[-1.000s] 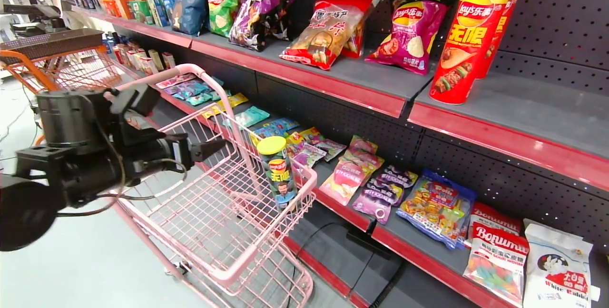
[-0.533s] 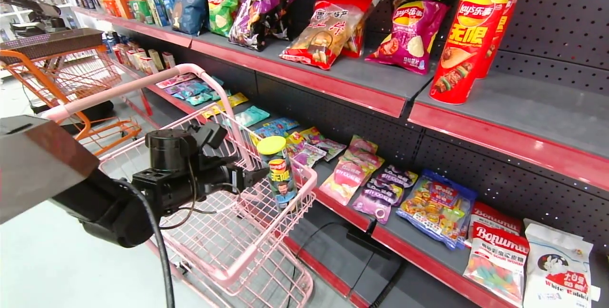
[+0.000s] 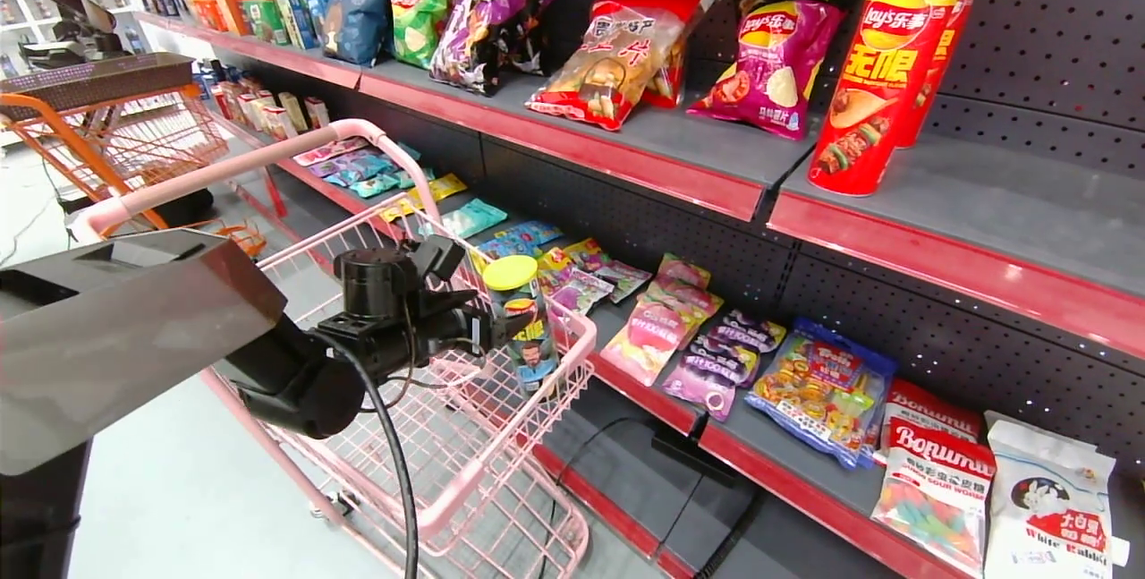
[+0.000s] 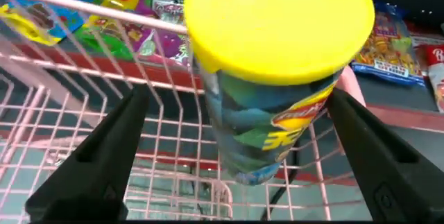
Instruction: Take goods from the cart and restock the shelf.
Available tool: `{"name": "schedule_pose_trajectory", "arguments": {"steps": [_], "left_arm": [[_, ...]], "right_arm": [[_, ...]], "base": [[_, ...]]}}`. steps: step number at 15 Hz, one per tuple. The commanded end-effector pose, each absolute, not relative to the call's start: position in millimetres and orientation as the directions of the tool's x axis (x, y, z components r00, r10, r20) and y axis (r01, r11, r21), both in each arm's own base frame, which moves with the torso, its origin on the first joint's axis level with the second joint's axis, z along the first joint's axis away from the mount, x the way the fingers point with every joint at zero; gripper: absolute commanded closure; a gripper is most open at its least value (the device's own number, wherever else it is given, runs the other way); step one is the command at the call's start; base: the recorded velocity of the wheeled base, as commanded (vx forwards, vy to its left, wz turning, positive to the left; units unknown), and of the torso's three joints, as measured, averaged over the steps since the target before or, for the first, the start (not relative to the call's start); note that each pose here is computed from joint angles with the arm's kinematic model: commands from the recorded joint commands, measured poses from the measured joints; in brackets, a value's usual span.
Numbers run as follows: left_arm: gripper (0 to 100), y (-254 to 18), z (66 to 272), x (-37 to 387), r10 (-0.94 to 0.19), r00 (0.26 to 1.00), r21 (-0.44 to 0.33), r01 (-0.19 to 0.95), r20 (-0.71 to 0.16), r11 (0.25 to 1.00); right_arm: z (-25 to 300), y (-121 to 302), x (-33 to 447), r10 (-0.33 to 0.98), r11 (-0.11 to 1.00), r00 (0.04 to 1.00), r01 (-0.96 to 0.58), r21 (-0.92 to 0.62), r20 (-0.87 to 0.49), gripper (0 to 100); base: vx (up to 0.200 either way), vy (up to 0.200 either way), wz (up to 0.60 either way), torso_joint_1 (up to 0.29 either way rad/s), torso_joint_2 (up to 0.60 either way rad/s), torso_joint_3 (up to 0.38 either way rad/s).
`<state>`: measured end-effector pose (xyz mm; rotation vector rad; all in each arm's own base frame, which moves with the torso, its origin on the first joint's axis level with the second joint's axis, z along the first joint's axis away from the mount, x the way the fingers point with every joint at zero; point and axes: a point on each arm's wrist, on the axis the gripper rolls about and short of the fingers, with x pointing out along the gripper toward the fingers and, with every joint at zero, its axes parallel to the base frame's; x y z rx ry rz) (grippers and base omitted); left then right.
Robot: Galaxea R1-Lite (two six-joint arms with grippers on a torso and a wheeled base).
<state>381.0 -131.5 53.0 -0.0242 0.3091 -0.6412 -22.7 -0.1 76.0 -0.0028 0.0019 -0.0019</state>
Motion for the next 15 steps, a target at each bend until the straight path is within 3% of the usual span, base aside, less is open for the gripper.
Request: {"name": "schedule_pose_trajectory", "arguments": {"steps": [1,6,7,12,14,15], "left_arm": [[0,-142.3,44.8,385.1,-0.608,0.742,-0.119,0.602,-0.281,0.79],[0,-149.1,39.7,389.2,-0.616,0.735,-0.119,0.611,-0.283,0.783],[100,-149.0,38.6,389.5,-0.609,0.741,-0.116,0.604,-0.285,0.789],[100,-146.6,36.8,385.0,-0.603,0.741,-0.117,0.598,-0.295,0.793],[100,-141.0,52.7,373.5,-0.574,0.77,-0.103,0.57,-0.279,0.815],[100,-132.0,70.3,357.7,-0.563,0.781,-0.1,0.559,-0.269,0.823]], "right_arm": [[76.0,-0.1,-22.7,-0.002,1.0,1.0,0.002,-0.003,-0.002,0],[76.0,-0.1,-22.7,0.0,1.0,1.0,0.0,-0.003,-0.002,0],[76.0,-0.1,-22.7,0.0,1.0,1.0,0.0,-0.003,-0.002,0],[76.0,-0.1,-22.7,0.0,1.0,1.0,0.0,-0.002,-0.002,0],[76.0,-0.1,-22.7,0.0,1.0,1.0,0.0,0.0,-0.002,0],[76.0,-0.1,-22.7,0.0,1.0,1.0,0.0,0.0,-0.002,0]], "base": [[0.0,0.0,0.0,0.0,0.0,0.0],[0.0,0.0,0.0,0.0,0.0,0.0],[0.0,0.0,0.0,0.0,0.0,0.0],[0.0,0.0,0.0,0.0,0.0,0.0],[0.0,0.0,0.0,0.0,0.0,0.0],[0.0,0.0,0.0,0.0,0.0,0.0]]}}
